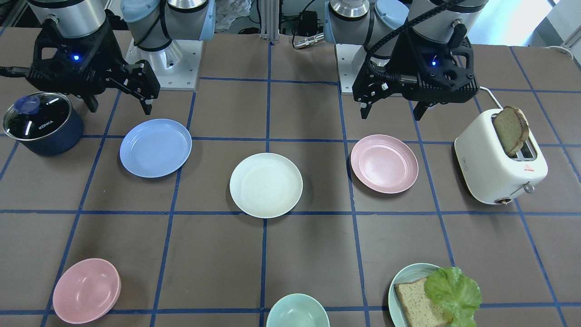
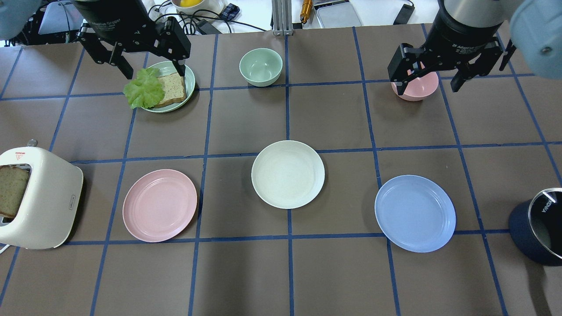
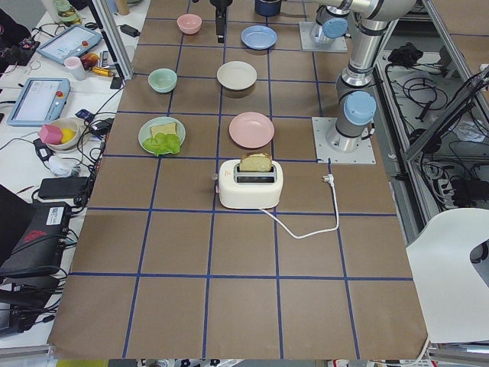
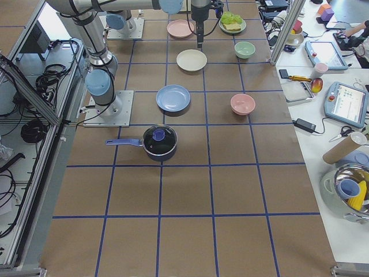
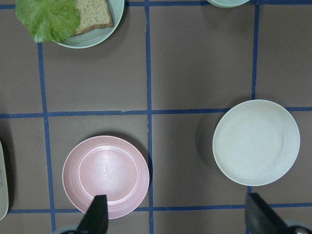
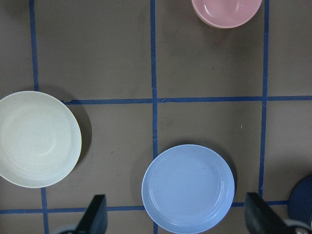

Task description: Stack three plates with pink and blue

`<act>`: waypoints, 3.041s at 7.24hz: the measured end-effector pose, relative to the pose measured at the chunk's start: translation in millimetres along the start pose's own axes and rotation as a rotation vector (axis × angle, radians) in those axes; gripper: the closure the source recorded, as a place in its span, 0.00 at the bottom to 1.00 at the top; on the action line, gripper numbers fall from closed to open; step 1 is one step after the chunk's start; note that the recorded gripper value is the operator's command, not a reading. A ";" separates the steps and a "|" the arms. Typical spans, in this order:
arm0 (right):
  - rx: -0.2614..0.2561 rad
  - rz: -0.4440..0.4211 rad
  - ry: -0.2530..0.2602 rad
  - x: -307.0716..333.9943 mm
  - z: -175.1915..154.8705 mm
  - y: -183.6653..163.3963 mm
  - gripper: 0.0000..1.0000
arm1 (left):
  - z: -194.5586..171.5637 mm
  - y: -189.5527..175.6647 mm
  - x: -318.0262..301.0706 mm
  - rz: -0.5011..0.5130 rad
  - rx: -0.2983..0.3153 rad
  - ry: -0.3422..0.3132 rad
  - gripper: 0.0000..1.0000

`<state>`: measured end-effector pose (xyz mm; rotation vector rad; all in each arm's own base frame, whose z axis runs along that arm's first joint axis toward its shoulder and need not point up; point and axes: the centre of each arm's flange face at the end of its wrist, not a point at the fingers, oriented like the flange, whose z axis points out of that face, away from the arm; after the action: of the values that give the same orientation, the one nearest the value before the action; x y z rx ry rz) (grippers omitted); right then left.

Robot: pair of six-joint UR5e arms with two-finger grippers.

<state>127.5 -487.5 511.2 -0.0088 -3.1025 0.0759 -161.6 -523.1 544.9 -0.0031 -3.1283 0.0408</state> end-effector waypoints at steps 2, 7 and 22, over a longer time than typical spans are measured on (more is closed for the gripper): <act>-0.005 0.003 0.000 1.3 2.0 0.4 0.00 | 8.6 4.2 0.1 0.000 -0.012 0.000 0.00; -0.040 0.031 0.003 20.1 19.5 4.6 0.00 | 150.0 23.3 -3.6 0.004 -0.024 -0.026 0.00; -0.109 0.045 -0.121 167.0 263.2 113.9 0.01 | 334.7 132.7 -16.1 0.095 -0.193 -0.116 0.44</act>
<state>-48.9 -385.4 249.2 -0.0809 -3.2231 -0.0949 -149.6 -399.2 206.6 -0.1563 -3.2307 -0.2691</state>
